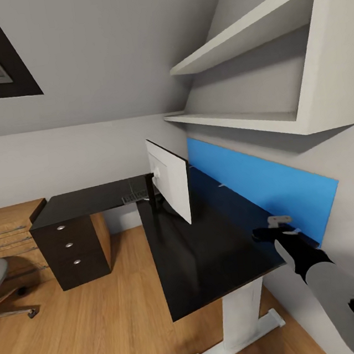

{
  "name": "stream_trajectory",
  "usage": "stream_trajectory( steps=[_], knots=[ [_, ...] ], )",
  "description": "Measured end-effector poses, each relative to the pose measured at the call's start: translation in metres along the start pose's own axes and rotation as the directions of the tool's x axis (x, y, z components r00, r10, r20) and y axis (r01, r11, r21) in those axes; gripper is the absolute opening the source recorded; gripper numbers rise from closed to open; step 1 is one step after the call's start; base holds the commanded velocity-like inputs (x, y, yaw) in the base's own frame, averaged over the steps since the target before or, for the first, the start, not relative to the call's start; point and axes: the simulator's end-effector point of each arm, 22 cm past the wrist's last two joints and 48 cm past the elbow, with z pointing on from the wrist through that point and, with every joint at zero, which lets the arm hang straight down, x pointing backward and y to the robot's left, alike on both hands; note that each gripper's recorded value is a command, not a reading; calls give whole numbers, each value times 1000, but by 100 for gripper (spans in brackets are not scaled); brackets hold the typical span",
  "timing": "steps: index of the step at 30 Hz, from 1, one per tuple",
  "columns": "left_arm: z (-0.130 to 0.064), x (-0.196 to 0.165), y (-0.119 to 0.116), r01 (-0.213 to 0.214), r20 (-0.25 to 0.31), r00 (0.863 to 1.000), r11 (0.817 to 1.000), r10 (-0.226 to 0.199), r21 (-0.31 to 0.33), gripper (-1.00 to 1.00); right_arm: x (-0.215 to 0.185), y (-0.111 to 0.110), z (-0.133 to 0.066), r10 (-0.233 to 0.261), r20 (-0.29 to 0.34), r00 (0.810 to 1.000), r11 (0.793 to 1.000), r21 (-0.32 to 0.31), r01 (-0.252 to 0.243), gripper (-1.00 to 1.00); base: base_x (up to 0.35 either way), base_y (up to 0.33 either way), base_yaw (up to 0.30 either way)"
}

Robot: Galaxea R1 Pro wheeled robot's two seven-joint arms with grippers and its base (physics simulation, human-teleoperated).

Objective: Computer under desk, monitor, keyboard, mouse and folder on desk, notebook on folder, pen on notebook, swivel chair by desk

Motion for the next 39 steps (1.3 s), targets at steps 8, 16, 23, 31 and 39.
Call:
stream_trajectory(
  steps=[8,16,23,31,39],
  knots=[
    [0,-9,2,4,40,999,1000,-3,-2,100,-5,-1,0,-8,34,999,1000,-16,9,100,22,0,0],
    [0,-11,2,4,49,999,1000,-4,-3,100,-9,0,0,-8,46,999,1000,-18,8,100,159,-35,0],
    [0,-11,2,5,48,999,1000,-4,-2,100,-8,2,0,-8,42,999,1000,-19,9,100,61,-159,0],
    [0,-11,2,4,49,999,1000,-4,-3,100,-7,2,0,-14,41,999,1000,-21,14,100,157,-7,0],
    [1,-12,6,5,52,999,1000,-4,-8,100,-5,10,0,-62,35,997,998,-21,63,100,106,0,0]
  ],
)
